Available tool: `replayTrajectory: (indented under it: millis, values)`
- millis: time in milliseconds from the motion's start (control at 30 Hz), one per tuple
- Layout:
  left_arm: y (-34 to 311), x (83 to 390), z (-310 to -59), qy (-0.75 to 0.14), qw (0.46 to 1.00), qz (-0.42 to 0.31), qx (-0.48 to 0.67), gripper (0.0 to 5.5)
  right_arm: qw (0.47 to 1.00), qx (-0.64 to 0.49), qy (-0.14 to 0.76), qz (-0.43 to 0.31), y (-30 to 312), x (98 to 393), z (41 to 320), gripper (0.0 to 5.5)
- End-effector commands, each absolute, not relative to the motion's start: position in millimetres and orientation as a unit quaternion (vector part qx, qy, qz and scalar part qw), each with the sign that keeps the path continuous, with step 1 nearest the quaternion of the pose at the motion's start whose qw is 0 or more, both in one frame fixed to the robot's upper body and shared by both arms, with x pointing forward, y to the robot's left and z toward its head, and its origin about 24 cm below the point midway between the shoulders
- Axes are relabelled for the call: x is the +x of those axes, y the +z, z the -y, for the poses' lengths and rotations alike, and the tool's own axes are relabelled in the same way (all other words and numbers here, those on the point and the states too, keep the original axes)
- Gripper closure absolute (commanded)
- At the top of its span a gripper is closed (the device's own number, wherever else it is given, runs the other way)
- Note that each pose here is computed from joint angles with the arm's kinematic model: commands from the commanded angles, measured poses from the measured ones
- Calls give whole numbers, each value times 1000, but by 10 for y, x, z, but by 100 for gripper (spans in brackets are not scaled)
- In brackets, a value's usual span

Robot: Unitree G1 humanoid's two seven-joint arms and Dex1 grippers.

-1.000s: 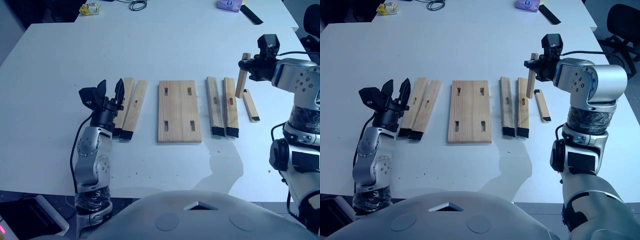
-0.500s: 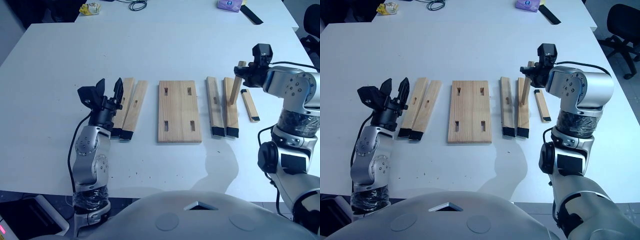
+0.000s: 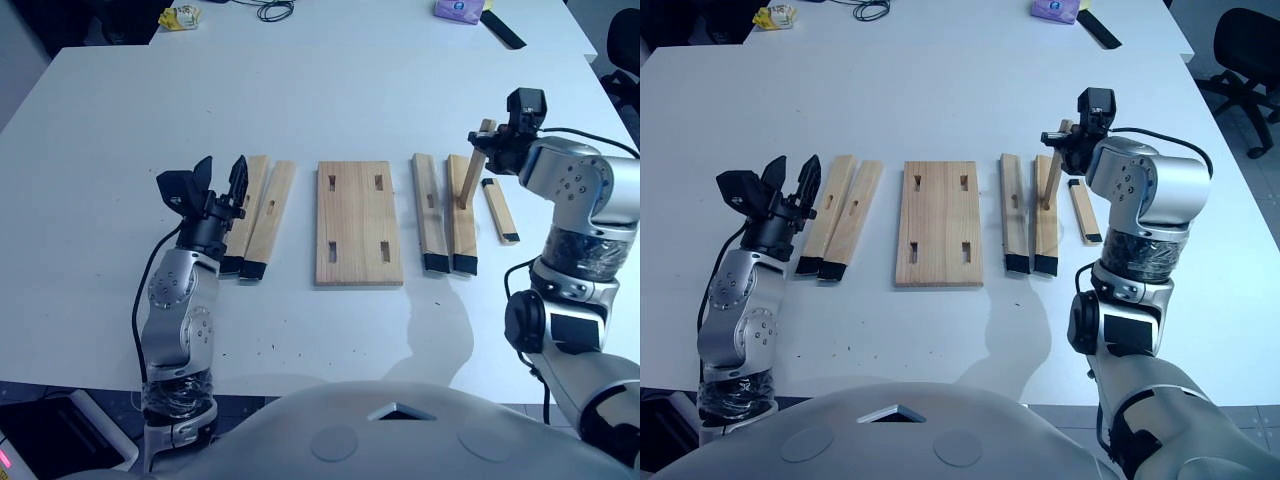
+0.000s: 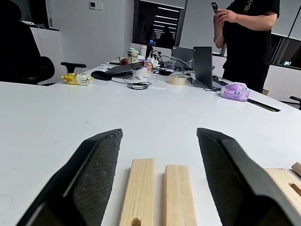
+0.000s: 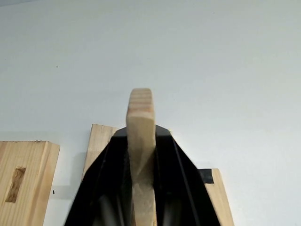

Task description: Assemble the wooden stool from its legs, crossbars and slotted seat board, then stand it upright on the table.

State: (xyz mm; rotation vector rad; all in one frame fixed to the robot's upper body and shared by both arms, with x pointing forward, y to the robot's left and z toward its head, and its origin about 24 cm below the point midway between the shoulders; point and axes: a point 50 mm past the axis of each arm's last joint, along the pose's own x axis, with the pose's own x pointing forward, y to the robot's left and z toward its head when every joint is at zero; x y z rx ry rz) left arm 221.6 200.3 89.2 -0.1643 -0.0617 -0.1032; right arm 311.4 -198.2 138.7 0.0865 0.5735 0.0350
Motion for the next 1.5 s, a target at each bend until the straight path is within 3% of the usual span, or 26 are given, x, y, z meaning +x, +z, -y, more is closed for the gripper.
replayTrajectory:
  millis: [33, 567, 1167, 1500]
  values:
    - [887, 2226, -2049, -55, 995, 23, -78, 256, 957, 51, 6, -285, 1307, 3102, 1970, 508]
    - [890, 2215, -2043, -52, 995, 26, -80, 256, 958, 42, 18, -282, 1527, 3084, 1965, 508]
    - [897, 2206, -2050, -55, 995, 25, -79, 256, 954, 46, -18, -297, 1302, 3070, 2045, 508]
    - [899, 2238, -2035, -66, 994, 23, -80, 256, 968, 60, -12, -244, 1123, 3033, 1951, 508]
